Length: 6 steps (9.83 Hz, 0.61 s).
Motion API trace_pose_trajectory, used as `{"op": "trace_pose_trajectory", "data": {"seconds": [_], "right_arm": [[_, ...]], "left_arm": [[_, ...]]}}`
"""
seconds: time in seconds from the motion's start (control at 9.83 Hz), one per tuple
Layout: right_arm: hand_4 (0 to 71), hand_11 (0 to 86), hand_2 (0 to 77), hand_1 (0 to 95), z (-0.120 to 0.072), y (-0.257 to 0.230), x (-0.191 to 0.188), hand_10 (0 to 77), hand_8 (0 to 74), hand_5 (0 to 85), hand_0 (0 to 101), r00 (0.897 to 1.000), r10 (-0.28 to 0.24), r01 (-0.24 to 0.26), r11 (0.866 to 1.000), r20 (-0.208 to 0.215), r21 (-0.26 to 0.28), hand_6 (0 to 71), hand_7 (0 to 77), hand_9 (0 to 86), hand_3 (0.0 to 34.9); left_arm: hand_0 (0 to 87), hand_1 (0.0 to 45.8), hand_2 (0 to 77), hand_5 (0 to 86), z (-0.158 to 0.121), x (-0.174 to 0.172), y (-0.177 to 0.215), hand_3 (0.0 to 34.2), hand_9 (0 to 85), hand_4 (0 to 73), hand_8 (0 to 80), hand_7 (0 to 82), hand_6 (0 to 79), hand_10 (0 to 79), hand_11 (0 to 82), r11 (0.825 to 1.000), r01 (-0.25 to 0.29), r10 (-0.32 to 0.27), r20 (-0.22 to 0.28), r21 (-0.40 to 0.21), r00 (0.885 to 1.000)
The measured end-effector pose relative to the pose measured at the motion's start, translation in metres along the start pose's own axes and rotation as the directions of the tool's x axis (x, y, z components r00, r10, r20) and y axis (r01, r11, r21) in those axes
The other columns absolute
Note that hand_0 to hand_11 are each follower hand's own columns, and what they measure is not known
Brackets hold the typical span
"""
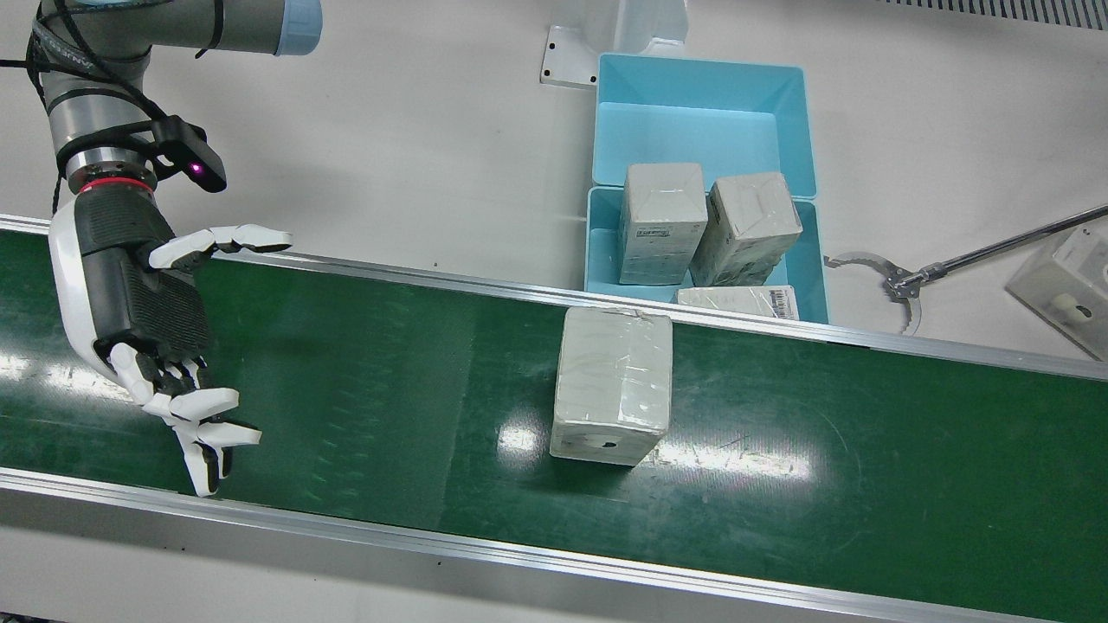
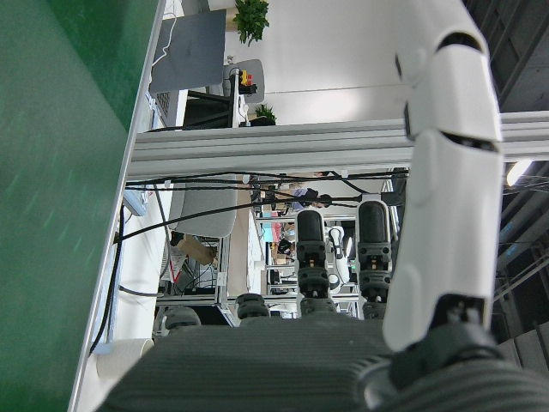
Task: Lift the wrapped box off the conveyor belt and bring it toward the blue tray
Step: 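Lower the open right hand toward the wrapped box on the belt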
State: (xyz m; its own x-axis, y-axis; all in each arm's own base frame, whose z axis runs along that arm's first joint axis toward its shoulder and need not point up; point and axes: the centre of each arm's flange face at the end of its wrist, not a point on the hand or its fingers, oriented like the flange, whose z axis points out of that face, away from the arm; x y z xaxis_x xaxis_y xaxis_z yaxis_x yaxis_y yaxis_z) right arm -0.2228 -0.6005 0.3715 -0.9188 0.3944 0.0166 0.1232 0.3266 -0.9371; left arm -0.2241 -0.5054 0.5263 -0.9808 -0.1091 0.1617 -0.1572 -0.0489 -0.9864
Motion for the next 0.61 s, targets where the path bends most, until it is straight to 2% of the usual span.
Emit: {"op": "trace_pose_trajectory", "data": {"seconds": [0.31, 0.51, 0.61], "right_arm": [[11.5, 1.1, 18.5, 13.6, 0.0004, -0.0006, 0.0009, 0.0, 0.0, 35.5, 47, 1.000, -0.002, 0.002, 1.000, -0.001, 0.001, 3.3, 25.6, 5.4, 19.3], [12.0, 1.1, 20.2, 14.2, 0.0001, -0.0008, 0.0005, 0.0, 0.0, 35.5, 47, 1.000, -0.002, 0.002, 1.000, -0.001, 0.001, 4.4, 26.2, 5.4, 18.0], [13.1, 1.1, 20.2, 14.2, -0.0001, -0.0006, 0.0003, 0.0, 0.0, 35.5, 47, 1.000, -0.002, 0.002, 1.000, 0.000, 0.001, 4.4, 26.2, 5.4, 19.0]], "left_arm": [[0.0, 0.0, 0.5, 1.1, 0.0000, 0.0000, 0.0000, 0.0, 0.0, 0.0, 0.0, 0.0, 0.0, 0.5, 0.0, 1.000, 0.000, 0.000, 0.000, 0.000, 1.000], [0.0, 0.0, 0.5, 1.1, 0.0000, 0.0000, 0.0000, 0.0, 0.0, 0.0, 0.0, 0.0, 0.0, 0.0, 0.0, 1.000, 0.000, 0.000, 0.000, 0.000, 1.000], [0.0, 0.0, 0.5, 1.1, 0.0000, 0.0000, 0.0000, 0.0, 0.0, 0.0, 0.0, 0.0, 0.0, 0.0, 0.0, 1.000, 0.000, 0.000, 0.000, 0.000, 1.000]]}}
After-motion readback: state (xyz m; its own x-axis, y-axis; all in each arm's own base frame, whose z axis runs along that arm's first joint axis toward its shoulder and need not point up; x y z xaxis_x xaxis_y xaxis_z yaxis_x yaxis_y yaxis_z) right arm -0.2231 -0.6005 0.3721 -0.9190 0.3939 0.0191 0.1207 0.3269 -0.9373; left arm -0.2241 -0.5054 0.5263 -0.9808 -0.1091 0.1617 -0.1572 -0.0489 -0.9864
